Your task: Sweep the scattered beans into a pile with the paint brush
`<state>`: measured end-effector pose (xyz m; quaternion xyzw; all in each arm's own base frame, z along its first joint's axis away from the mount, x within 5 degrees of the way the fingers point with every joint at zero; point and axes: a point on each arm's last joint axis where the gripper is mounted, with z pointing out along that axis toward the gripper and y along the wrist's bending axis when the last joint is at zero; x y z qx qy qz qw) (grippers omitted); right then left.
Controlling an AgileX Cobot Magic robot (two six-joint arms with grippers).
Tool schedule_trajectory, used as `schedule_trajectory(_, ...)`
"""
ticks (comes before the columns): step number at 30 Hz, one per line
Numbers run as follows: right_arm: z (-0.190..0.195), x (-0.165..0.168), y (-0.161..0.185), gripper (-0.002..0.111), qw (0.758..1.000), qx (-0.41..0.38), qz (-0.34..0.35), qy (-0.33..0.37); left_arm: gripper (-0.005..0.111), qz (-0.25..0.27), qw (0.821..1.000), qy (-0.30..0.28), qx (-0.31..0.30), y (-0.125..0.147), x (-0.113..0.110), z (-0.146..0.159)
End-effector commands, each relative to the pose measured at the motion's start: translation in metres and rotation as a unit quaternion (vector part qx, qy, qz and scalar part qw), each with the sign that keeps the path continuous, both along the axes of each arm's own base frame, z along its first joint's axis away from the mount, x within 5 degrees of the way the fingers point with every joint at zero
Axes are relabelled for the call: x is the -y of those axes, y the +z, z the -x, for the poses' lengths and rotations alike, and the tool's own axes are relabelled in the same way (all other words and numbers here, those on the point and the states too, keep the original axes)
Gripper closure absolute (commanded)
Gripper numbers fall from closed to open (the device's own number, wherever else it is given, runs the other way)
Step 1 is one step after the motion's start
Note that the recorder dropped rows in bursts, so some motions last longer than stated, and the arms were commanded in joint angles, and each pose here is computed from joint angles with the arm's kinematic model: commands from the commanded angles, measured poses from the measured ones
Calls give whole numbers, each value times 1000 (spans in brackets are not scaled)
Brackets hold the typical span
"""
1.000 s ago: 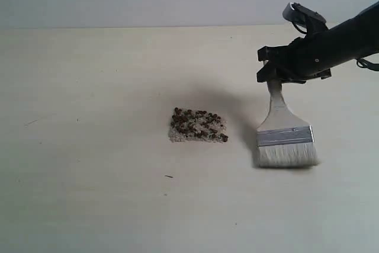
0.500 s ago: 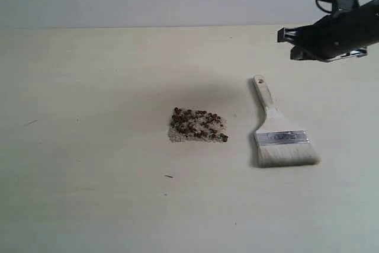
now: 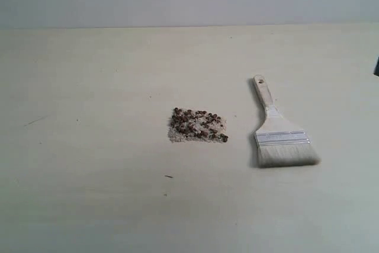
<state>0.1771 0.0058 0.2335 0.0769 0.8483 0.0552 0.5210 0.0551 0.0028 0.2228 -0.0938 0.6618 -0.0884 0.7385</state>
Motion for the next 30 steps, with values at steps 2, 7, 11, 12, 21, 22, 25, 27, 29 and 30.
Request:
schedule_trajectory(2, 43, 2, 1, 108, 998, 64, -21, -6, 107, 5, 1000, 0, 2, -1, 0, 0)
schedule_trajectory(7, 69, -1, -2, 108, 994, 105, -39, 11, 107, 5, 1000, 0, 2, -1, 0, 0)
schedule_trajectory(11, 83, -3, -10, 108, 992, 117, -38, 31, 107, 5, 1000, 0, 2, -1, 0, 0)
schedule_trajectory(12, 85, -3, -12, 108, 991, 120, -39, 31, 107, 5, 1000, 0, 2, -1, 0, 0)
schedule_trajectory(21, 104, 0, -30, 108, 985, 169, -38, 20, 107, 5, 1000, 0, 2, -1, 0, 0)
schedule_trajectory(22, 105, 0, -33, 108, 985, 169, -38, 20, 107, 5, 1000, 0, 2, -1, 0, 0)
schedule_trajectory(25, 107, 0, -34, 108, 984, 175, -39, 21, 107, 5, 1000, 0, 2, -1, 0, 0)
schedule_trajectory(27, 107, -2, -35, 108, 985, 166, -41, 30, 107, 5, 1000, 0, 2, -1, 0, 0)
schedule_trajectory(29, 107, -3, -36, 108, 986, 160, -43, 36, 107, 5, 1000, 0, 2, -1, 0, 0)
schedule_trajectory(30, 107, -3, -36, 108, 986, 159, -43, 37, 107, 5, 1000, 0, 2, -1, 0, 0)
